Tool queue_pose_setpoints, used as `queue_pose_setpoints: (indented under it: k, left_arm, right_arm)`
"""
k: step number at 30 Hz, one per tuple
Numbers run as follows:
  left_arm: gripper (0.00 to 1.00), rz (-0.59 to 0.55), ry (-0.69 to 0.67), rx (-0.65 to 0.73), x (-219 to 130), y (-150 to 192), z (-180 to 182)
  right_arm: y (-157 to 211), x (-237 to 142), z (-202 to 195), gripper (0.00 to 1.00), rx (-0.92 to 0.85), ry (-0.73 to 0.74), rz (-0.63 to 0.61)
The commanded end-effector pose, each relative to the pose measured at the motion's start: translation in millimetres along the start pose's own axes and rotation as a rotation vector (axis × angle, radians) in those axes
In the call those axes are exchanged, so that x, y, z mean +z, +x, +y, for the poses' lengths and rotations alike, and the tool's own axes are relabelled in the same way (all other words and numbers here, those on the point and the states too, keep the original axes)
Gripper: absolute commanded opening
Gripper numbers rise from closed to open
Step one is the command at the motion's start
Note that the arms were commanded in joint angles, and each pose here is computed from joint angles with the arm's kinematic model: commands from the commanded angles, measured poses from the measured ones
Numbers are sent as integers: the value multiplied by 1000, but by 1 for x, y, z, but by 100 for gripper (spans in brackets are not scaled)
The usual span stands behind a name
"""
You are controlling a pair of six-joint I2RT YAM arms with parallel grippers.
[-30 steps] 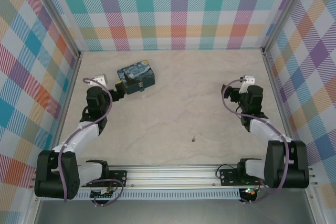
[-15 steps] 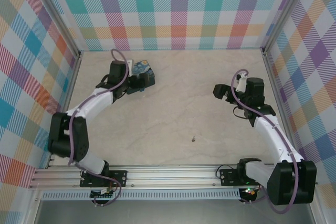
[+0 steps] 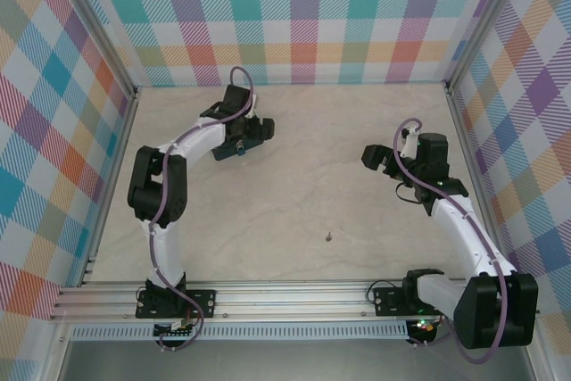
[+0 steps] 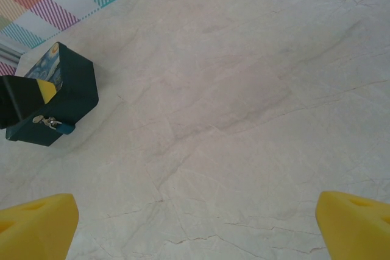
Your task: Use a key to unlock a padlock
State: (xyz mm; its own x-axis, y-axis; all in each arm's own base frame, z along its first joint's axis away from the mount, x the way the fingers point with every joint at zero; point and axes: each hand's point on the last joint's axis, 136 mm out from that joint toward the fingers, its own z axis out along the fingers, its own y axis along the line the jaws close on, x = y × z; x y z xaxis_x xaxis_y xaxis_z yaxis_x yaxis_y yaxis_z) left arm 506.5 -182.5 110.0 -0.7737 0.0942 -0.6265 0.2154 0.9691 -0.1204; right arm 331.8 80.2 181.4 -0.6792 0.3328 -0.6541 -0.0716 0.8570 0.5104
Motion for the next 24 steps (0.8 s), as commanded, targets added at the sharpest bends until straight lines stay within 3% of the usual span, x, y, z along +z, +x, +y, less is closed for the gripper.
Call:
queue_pose_setpoints:
  k: [1,13,24]
  left_arm:
    - [100,29,-6,44,6,-3,-6]
    - [100,107,-10,110,16,15,-22]
    - [100,102,-12,111,-11,54,-56]
  right_arm:
    - [8,1,3,100,-13,-18,29]
    - [14,2,-1,100,-18,-3,46]
    - [14,0,0,100,-11,-5,47]
